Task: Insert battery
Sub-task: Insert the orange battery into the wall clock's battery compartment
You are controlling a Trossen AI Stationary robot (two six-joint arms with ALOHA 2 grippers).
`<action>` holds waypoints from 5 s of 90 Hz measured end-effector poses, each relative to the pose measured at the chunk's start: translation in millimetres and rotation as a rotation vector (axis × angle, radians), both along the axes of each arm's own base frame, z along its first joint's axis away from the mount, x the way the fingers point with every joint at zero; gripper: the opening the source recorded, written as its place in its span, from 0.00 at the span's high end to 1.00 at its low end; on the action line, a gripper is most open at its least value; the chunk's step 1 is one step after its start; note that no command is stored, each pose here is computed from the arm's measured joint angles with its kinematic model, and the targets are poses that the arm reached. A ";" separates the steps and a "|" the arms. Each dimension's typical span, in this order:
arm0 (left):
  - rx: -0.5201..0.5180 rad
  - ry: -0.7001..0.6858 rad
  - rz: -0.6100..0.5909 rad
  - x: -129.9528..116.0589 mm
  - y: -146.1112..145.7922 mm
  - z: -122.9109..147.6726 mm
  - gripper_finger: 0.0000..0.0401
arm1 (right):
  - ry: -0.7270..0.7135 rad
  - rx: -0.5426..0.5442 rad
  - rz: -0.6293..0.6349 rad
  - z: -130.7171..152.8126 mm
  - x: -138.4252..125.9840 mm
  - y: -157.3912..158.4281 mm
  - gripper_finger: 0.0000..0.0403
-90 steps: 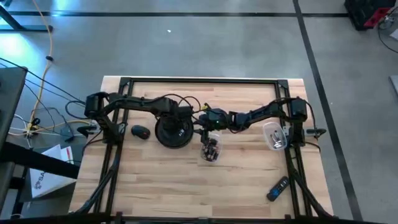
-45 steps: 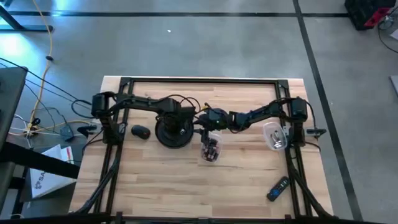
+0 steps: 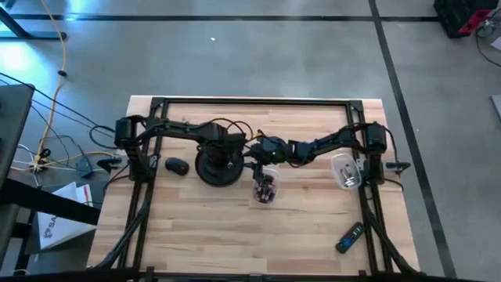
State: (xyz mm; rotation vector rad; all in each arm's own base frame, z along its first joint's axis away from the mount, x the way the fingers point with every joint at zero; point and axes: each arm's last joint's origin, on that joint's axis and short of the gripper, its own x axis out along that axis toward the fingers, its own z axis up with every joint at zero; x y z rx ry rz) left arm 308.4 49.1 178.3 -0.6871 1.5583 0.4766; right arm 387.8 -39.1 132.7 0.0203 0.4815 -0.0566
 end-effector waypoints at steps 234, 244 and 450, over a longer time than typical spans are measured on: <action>0.209 -0.048 -0.126 0.2 -19.6 8.6 0.81 | 0.012 0.015 -0.007 -1.2 -0.6 0.1 0.63; 0.240 -0.043 -0.126 0.1 -18.5 8.6 0.81 | 0.012 0.015 -0.007 -1.1 -0.6 0.0 0.63; 0.325 -0.061 -0.028 8.6 -10.8 -0.6 1.00 | 0.013 0.017 -0.009 -1.4 -0.9 0.1 0.63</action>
